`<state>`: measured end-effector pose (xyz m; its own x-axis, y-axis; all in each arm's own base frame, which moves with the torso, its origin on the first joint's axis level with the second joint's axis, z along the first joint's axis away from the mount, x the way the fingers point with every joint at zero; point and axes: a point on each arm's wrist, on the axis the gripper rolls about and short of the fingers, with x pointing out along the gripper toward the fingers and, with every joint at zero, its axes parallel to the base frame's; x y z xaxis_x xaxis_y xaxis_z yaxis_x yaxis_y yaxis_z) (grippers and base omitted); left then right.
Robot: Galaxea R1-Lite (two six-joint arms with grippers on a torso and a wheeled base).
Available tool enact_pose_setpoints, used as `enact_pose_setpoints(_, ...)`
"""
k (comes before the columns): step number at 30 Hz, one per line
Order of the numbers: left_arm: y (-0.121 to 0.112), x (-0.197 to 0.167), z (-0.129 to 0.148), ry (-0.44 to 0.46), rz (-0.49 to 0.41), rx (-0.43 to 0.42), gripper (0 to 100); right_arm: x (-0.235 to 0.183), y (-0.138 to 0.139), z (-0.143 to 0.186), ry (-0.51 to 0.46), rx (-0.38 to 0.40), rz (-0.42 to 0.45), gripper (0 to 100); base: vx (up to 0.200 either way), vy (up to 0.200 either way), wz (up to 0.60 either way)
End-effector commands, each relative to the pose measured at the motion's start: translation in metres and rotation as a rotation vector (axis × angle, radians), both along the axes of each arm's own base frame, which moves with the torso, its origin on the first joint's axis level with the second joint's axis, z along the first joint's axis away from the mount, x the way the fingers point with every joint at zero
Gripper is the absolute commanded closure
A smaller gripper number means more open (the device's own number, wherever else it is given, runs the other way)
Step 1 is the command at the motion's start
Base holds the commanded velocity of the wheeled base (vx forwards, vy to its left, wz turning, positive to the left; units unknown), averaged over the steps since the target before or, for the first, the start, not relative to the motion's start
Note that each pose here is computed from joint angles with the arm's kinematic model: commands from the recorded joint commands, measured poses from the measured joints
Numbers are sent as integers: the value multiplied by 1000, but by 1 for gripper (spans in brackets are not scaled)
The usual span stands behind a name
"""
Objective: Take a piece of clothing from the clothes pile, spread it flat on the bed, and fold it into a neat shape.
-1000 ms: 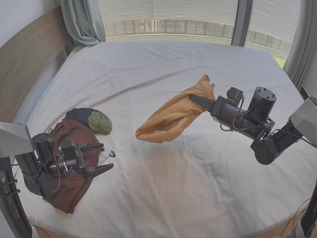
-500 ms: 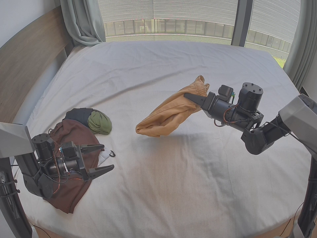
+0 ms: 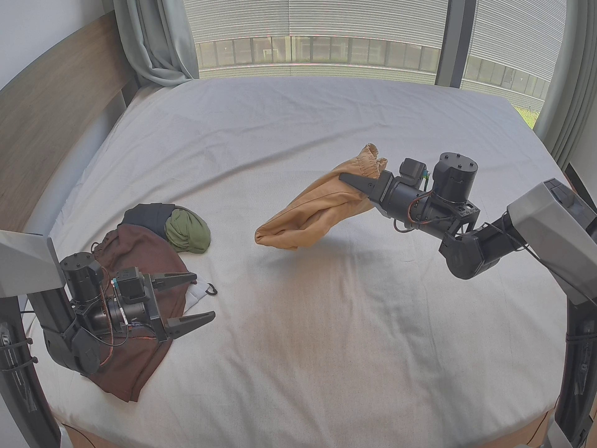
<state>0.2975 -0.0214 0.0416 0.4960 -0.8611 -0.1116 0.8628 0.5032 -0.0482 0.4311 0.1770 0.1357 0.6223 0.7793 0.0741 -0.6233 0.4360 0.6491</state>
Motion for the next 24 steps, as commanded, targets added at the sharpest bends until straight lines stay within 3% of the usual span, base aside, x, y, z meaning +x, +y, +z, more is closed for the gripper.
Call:
enact_pose_setpoints(1, 1, 0, -1, 5, 2, 0, 0, 11, 4, -4, -5, 4, 1, 100, 0, 0, 0)
enact_pose_setpoints(5, 1, 0, -2, 7, 2, 1, 0, 19, 6, -22, 25, -6, -2, 100, 0, 0, 0)
enact_pose_setpoints(12, 4, -3, -3, 18, 11, 0, 0, 31, -8, -80, 166, -58, -38, 100, 0, 0, 0)
enact_pose_setpoints(24, 4, -3, -4, 20, 11, 1, 0, -8, -32, -123, 305, -107, -68, 100, 0, 0, 0)
